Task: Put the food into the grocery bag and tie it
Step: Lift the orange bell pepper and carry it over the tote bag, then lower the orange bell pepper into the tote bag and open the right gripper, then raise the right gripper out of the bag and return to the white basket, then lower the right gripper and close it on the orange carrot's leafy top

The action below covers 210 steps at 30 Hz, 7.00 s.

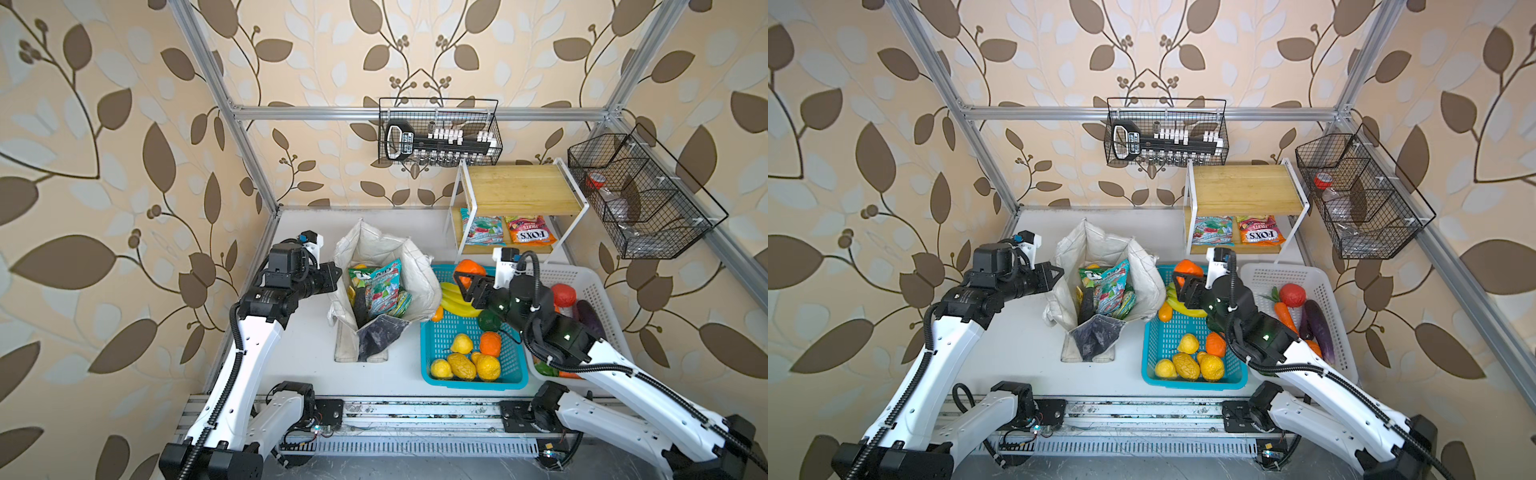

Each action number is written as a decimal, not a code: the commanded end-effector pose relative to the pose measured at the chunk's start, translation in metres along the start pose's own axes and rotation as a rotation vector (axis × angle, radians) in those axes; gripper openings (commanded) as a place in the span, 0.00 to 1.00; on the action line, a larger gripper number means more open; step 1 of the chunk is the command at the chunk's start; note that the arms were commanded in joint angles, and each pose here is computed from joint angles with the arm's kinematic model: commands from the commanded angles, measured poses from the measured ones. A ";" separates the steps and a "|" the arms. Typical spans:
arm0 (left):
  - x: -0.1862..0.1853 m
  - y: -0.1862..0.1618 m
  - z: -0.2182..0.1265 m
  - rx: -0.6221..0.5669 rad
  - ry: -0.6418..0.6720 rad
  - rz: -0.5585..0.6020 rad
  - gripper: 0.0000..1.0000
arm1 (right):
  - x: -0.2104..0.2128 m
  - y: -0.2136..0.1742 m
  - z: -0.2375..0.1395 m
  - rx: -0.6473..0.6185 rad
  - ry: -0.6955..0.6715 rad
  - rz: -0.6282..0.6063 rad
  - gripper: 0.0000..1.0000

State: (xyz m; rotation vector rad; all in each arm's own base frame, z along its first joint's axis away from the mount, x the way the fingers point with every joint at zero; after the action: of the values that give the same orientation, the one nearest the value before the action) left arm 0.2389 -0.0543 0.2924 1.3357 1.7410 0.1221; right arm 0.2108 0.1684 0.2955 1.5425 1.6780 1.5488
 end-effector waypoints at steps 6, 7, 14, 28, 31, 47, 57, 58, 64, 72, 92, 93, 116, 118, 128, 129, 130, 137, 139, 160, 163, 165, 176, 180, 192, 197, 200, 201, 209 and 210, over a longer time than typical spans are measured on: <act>-0.009 0.006 -0.003 -0.017 -0.034 0.037 0.00 | 0.082 -0.003 0.058 0.020 0.077 -0.093 0.69; -0.009 0.005 -0.003 -0.014 -0.032 0.035 0.00 | 0.088 -0.006 0.064 0.029 0.087 -0.104 0.69; -0.007 0.006 -0.003 -0.022 -0.017 0.040 0.00 | 0.112 -0.038 0.110 0.165 0.095 -0.178 0.69; -0.006 0.007 -0.007 -0.050 0.007 0.055 0.00 | 0.105 -0.079 0.159 0.339 0.006 -0.264 0.70; -0.006 0.007 -0.007 -0.048 0.007 0.053 0.00 | 0.107 -0.083 0.164 0.359 0.006 -0.281 0.71; -0.006 0.007 -0.006 -0.041 0.002 0.052 0.00 | 0.107 -0.085 0.179 0.383 -0.027 -0.292 0.85; -0.006 0.007 -0.006 -0.041 0.009 0.051 0.00 | 0.107 -0.069 0.169 0.334 -0.043 -0.271 0.95; -0.007 0.007 -0.006 -0.040 0.002 0.051 0.00 | 0.107 -0.068 0.167 0.328 -0.047 -0.269 0.96; -0.005 0.007 -0.004 -0.032 0.008 0.047 0.00 | 0.111 -0.055 0.157 0.272 -0.029 -0.236 1.00; -0.004 0.007 -0.004 -0.037 0.015 0.050 0.00 | 0.117 -0.036 0.141 0.238 -0.016 -0.239 1.00; -0.003 0.007 -0.003 -0.040 0.027 0.050 0.00 | 0.095 0.028 0.055 0.050 -0.010 -0.284 1.00; -0.002 0.007 -0.003 -0.036 0.030 0.049 0.00 | 0.089 0.029 0.049 0.051 -0.008 -0.293 1.00; -0.007 0.007 -0.006 -0.033 -0.003 0.051 0.00 | -0.112 0.026 -0.060 0.098 -0.487 -0.136 0.99; -0.007 0.007 -0.005 -0.033 -0.002 0.050 0.00 | -0.127 0.023 -0.061 0.125 -0.556 -0.113 0.99; -0.011 0.006 -0.004 -0.017 -0.043 0.039 0.00 | -0.175 0.004 -0.050 0.183 -0.787 -0.083 0.95; -0.011 0.006 -0.003 -0.016 -0.044 0.037 0.00 | -0.180 0.003 -0.052 0.179 -0.817 -0.079 0.96; -0.010 0.006 -0.002 -0.011 -0.043 0.035 0.00 | -0.186 0.000 -0.052 0.180 -0.838 -0.070 0.95; -0.012 0.005 -0.006 -0.025 -0.051 0.040 0.00 | -0.217 -0.024 -0.046 0.265 -0.859 0.009 0.91; -0.012 0.005 -0.005 -0.021 -0.054 0.039 0.00 | -0.216 -0.024 -0.047 0.246 -0.845 0.016 0.91; -0.011 0.004 0.002 0.008 -0.053 0.028 0.00 | -0.271 -0.056 -0.025 0.437 -1.032 -0.040 0.79; -0.011 0.004 0.002 0.008 -0.054 0.028 0.00 | -0.276 -0.062 -0.023 0.425 -1.043 -0.047 0.79; -0.011 0.004 0.002 0.009 -0.054 0.031 0.00 | -0.281 -0.067 -0.023 0.447 -1.058 -0.042 0.79; -0.009 0.003 0.005 0.013 -0.029 0.037 0.00 | -0.300 -0.079 -0.027 0.466 -1.087 -0.016 0.77; -0.007 0.003 0.006 0.009 -0.015 0.040 0.00 | -0.303 -0.083 -0.023 0.487 -1.083 -0.017 0.76; -0.008 0.003 0.007 0.019 -0.019 0.036 0.00 | -0.311 -0.090 -0.020 0.516 -1.072 0.018 0.64; -0.010 0.003 0.003 0.009 -0.033 0.039 0.00 | -0.311 -0.088 -0.020 0.540 -1.082 0.048 0.65; -0.014 0.003 0.001 0.007 -0.055 0.041 0.00 | -0.310 -0.091 -0.019 0.531 -1.078 0.078 0.65; -0.014 0.003 -0.001 0.004 -0.058 0.043 0.00 | -0.312 -0.093 -0.019 0.545 -1.080 0.073 0.65; -0.018 0.002 -0.008 -0.020 -0.058 0.070 0.00 | -0.316 -0.093 -0.017 0.564 -1.052 0.091 0.63; -0.019 0.002 -0.009 -0.022 -0.060 0.070 0.00 | -0.316 -0.094 -0.015 0.571 -1.043 0.090 0.62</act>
State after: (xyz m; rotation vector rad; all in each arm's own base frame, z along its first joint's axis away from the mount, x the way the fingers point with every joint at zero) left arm 0.2374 -0.0620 0.2930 1.3753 1.7049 0.1166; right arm 0.2548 -0.0948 0.1009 2.1310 1.3635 0.0779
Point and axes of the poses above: each gripper's point midway between its finger pads, its own z axis out along the fingers, its own x axis along the line the jaws close on, y = z × x, the point moved 7 cm from there along -z, back along the fingers, and after that the axes turned 10 degrees about -z, right-handed, at the moved point
